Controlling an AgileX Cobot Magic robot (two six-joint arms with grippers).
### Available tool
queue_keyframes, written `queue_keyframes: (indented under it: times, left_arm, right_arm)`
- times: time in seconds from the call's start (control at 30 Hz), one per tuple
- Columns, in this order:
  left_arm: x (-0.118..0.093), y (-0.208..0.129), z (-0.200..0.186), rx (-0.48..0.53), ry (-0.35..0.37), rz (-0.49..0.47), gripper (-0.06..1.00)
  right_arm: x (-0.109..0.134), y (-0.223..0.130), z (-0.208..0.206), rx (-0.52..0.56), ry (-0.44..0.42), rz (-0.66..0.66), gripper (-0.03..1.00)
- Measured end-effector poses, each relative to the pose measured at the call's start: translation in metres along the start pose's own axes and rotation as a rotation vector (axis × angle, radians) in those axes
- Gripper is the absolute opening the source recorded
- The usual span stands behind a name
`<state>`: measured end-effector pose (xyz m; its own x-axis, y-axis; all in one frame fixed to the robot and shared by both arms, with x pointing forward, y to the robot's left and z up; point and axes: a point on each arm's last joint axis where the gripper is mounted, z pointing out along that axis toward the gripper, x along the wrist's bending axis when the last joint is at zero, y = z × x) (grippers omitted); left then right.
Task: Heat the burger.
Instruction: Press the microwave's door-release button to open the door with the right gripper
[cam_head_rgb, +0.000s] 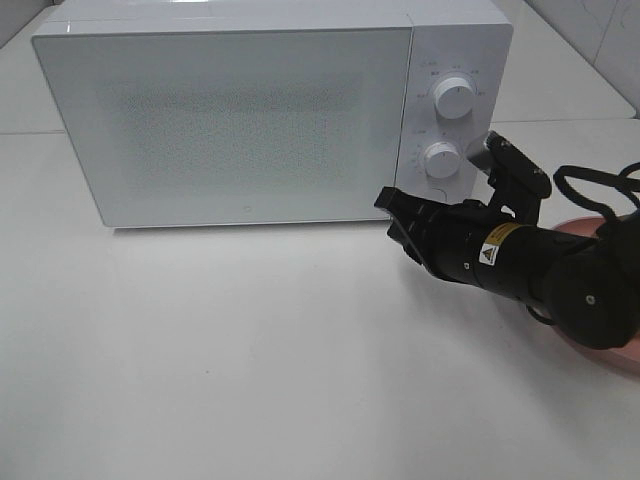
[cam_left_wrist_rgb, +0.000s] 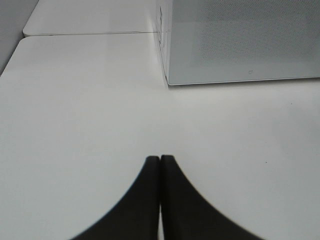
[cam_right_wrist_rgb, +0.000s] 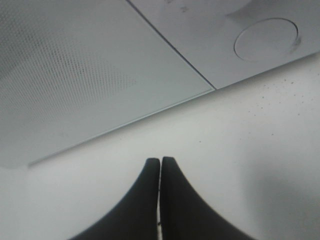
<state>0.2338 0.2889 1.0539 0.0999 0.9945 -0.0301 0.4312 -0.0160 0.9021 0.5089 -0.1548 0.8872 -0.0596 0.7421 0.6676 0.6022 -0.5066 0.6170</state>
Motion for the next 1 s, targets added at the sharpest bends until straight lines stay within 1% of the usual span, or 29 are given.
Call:
queue_keyframes:
  times: [0.07,0.1,0.13,0.17,0.27,0.3,0.37,0.43,0.53,0.6,0.83,1.0]
  left_arm:
    - [0.0,0.0,0.0,0.0,0.0,0.0,0.0]
    - [0.0,0.0,0.0,0.0,0.0,0.0,0.0]
    - [0.0,0.0,0.0,0.0,0.0,0.0,0.0]
    - [0.0,0.0,0.0,0.0,0.0,0.0,0.0]
    - [0.0,0.0,0.0,0.0,0.0,0.0,0.0]
    - [0.0,0.0,0.0,0.0,0.0,0.0,0.0]
    - [0.0,0.0,0.0,0.0,0.0,0.0,0.0]
    - [0.0,0.0,0.0,0.0,0.0,0.0,0.0]
    - [0.0,0.0,0.0,0.0,0.0,0.0,0.0]
    - [0.0,0.0,0.0,0.0,0.0,0.0,0.0]
    - [0.0,0.0,0.0,0.0,0.0,0.0,0.0]
    - [0.0,0.0,0.0,0.0,0.0,0.0,0.0]
  right_arm:
    - [-0.003,-0.001,0.003,-0.028,0.015,0.184,0.01]
    - [-0.003,-0.001,0.003,-0.028,0.015,0.184,0.01]
    - [-0.005,-0.001,0.004,-0.039,0.008,0.233,0.01]
    - [-0.007,0.002,0.004,-0.073,-0.008,0.316,0.01]
    - [-0.008,0.003,0.004,-0.094,-0.019,0.347,0.01]
    - [-0.011,0.006,0.004,-0.133,-0.039,0.4,0.01]
    - [-0.013,0.008,0.003,-0.153,-0.052,0.423,0.01]
    - [-0.019,0.013,0.003,-0.225,-0.098,0.495,0.01]
    - [-0.02,0.014,0.003,-0.241,-0.107,0.511,0.01]
    - [-0.02,0.018,0.009,-0.277,-0.116,0.56,0.01]
    - [-0.016,0.024,0.022,-0.303,-0.093,0.594,0.01]
    - [-0.019,0.023,0.032,-0.313,-0.105,0.612,0.01]
